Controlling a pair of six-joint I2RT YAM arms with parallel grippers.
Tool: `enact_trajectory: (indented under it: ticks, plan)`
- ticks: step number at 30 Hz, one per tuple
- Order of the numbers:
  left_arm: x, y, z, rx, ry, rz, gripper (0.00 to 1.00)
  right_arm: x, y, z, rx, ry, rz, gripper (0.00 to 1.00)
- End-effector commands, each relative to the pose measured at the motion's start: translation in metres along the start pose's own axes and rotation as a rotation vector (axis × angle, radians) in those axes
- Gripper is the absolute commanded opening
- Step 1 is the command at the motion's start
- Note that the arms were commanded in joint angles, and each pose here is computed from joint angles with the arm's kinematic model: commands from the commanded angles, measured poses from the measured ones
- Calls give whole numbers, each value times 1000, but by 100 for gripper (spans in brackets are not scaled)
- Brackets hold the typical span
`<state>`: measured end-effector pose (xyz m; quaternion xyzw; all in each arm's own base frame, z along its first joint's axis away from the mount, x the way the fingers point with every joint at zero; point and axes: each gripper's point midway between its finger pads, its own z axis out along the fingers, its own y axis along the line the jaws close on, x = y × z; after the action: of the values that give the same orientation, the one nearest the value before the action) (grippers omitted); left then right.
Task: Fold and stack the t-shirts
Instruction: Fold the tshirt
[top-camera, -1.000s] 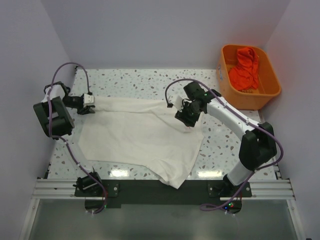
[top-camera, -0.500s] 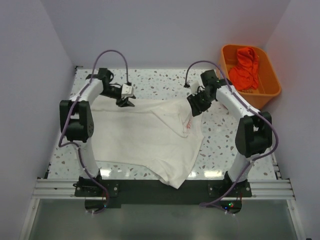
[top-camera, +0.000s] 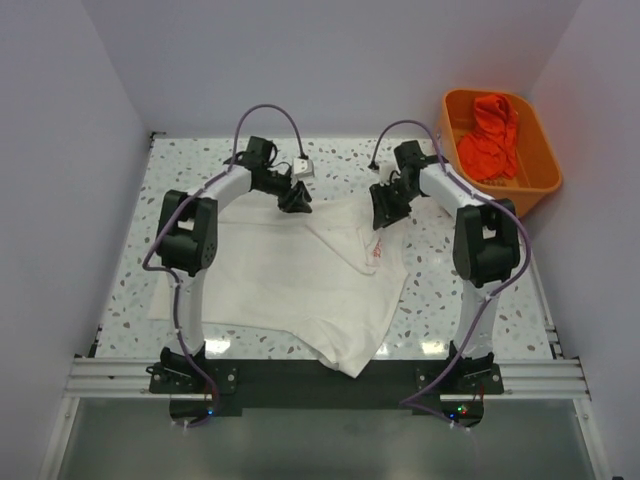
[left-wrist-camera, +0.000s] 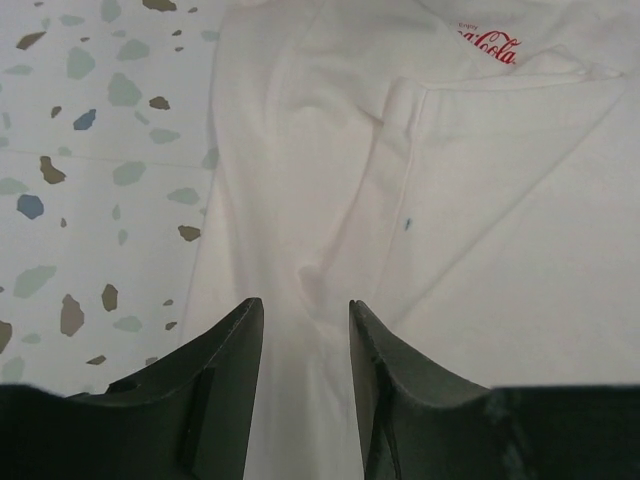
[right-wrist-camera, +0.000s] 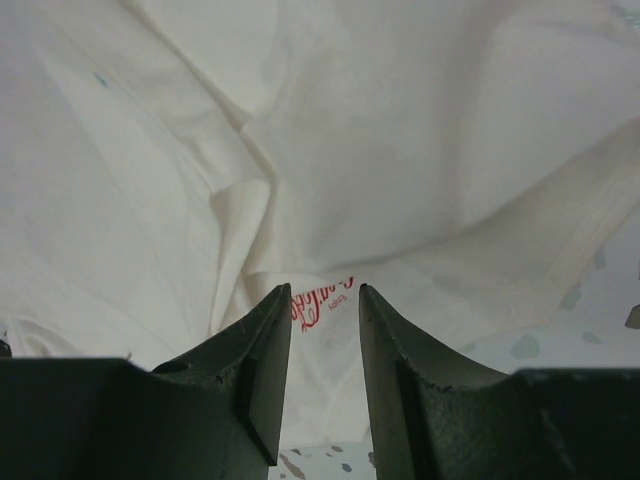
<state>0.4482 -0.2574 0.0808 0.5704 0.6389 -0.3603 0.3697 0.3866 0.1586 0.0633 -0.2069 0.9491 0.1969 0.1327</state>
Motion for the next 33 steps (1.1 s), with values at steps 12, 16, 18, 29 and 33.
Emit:
enact_trajectory:
  ticks: [12,16,18,29,33]
  plan:
    - [5,-22,36,72,37,-11,45,-41,-23,17,-9,-81,115,37]
    - [9,-24,43,74,72,-10,45,-39,-24,20,-12,-69,119,35]
    - [12,-26,45,81,98,-13,44,-36,-25,20,-10,-65,117,33]
    - [10,-21,39,18,124,-6,47,-28,-22,19,-13,-49,109,0]
    - [1,-10,35,-33,82,-1,51,-28,-21,17,-15,-49,107,0]
